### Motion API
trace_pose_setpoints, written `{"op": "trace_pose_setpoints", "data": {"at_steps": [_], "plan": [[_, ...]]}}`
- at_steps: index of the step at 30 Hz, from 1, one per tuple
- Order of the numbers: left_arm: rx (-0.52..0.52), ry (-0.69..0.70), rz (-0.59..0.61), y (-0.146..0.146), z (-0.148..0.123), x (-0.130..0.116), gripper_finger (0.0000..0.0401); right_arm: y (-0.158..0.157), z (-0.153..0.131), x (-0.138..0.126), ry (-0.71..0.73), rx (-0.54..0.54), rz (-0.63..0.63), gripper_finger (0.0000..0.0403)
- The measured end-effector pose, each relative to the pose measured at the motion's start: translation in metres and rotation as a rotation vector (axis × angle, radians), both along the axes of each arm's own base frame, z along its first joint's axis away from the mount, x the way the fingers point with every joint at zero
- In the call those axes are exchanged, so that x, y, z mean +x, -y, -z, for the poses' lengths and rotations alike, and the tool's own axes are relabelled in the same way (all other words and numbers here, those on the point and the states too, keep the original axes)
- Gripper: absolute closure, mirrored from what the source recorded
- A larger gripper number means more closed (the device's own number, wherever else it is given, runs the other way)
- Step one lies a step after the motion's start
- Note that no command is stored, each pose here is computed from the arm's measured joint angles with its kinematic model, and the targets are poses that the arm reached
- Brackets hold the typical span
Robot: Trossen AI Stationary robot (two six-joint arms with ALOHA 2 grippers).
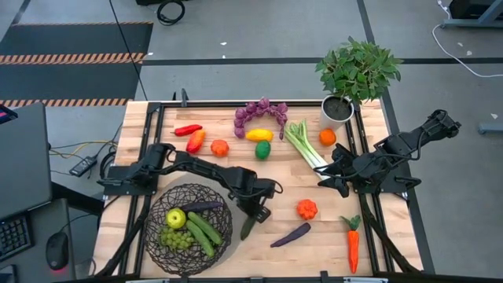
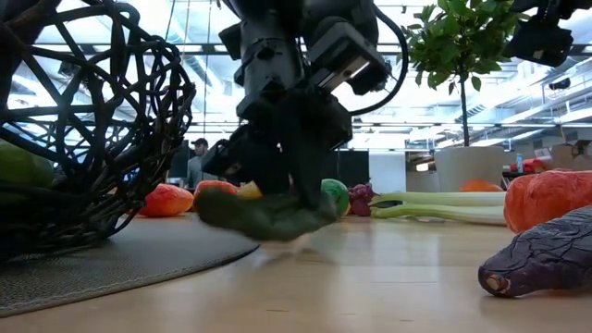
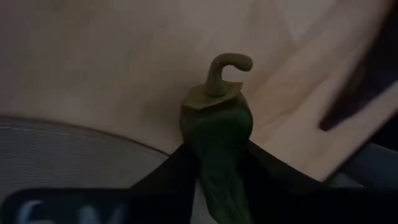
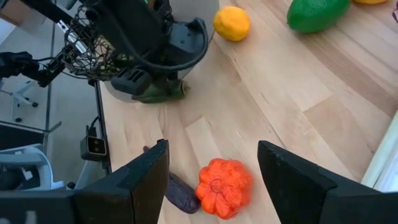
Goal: Build produce basket
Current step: Put the green chili pepper into the black basket
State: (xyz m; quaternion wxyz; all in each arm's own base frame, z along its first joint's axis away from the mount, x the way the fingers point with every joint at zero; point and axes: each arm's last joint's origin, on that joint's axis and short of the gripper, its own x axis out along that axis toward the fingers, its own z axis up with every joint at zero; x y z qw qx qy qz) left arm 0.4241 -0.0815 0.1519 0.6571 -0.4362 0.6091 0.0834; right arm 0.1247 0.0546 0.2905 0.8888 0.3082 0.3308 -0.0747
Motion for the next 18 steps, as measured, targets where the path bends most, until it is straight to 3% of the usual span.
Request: {"op": "trace_pose_setpoints", "data": {"at_steps": [4,9,13,18], "plan": [[-0.048,0.029,-0.038,-0.012,-0.014,0.004,0.0307,0.000,0.000,0.000,0.000,0.000,0.000,0.0154],[-0.047,0.153,-0.065,-0.037,-0.064,0.020,0.0307,0.000,0.000,0.000,-0.003,-0.002,0.001,0.0154],[0.001,0.236,-0.012,-0.045,-0.115,0.024,0.0307,0.000,0.000,-0.001,-0.004,-0.001,-0.001,0.0154],[0.113,0.226,0.115,-0.038,-0.168,0.008,0.0307,0.001,-0.001,-0.003,0.000,0.004,-0.003,0.0154]]}}
